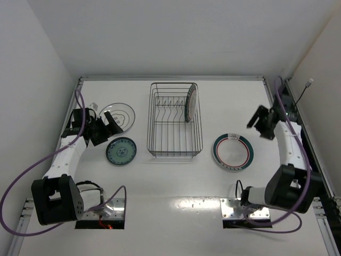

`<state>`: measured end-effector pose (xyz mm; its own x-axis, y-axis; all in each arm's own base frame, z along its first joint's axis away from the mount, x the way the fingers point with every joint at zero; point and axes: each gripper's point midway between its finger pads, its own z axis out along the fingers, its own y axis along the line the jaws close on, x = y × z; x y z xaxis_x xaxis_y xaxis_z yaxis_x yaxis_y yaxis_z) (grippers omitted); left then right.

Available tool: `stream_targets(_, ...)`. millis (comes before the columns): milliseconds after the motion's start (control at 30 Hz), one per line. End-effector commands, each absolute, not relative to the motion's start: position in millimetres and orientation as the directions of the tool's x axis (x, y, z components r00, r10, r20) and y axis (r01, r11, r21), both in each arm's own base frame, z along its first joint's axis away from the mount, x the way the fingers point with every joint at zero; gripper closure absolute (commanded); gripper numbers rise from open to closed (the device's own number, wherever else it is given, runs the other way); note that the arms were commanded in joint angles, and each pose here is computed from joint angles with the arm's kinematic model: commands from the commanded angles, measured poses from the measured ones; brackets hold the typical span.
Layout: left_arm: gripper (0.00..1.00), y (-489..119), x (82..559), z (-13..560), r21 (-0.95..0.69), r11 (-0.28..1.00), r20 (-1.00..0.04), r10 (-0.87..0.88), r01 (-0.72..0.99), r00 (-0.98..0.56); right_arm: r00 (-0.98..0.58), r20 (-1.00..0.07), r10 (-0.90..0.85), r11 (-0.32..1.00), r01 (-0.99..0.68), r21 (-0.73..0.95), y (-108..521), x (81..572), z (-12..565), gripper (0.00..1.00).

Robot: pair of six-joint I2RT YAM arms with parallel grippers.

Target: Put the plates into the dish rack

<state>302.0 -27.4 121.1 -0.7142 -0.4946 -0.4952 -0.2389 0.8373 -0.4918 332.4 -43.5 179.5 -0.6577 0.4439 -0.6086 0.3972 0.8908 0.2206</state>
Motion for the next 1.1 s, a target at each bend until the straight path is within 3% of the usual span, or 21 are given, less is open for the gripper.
stream_targets(0, 0.09, -28, 309, 135, -0.486, 0.852, -0.545, -0.472, -0.197, -0.693, -0.708, -0.351, 0.613, 0.777, 0.461, 0.427, -29, 288, 116, 0.36)
stream_targets(200, 0.09, -29, 308, 133, -0.492, 0.850, -0.543, -0.471, -0.191, -0.695, -0.619, -0.121, 0.776, 0.600, 0.664, 0.445, -22, 233, 58, 0.41)
stream_targets(667, 0.09, -23, 307, 130, -0.467, 0.857, -0.553, -0.474, -0.216, -0.685, -0.614, 0.087, 0.785, 0.571, 0.770, 0.285, -7, 174, 4, 0.41)
stream_targets(833, 0.09, -21, 309, 129, -0.462, 0.860, -0.563, -0.474, -0.217, -0.677, -0.561, 0.125, 0.819, 0.488, 0.794, 0.363, -1, 180, -8, 0.58)
stream_targets(1033, 0.09, -23, 311, 131, -0.474, 0.854, -0.565, -0.480, -0.212, -0.671, -0.508, 0.133, 0.851, 0.412, 0.804, 0.429, 3, 197, -14, 0.66)
stream_targets(1067, 0.09, -21, 310, 129, -0.467, 0.856, -0.561, -0.482, -0.223, -0.673, -0.509, 0.117, 0.852, 0.416, 0.797, 0.438, 1, 200, -14, 0.72)
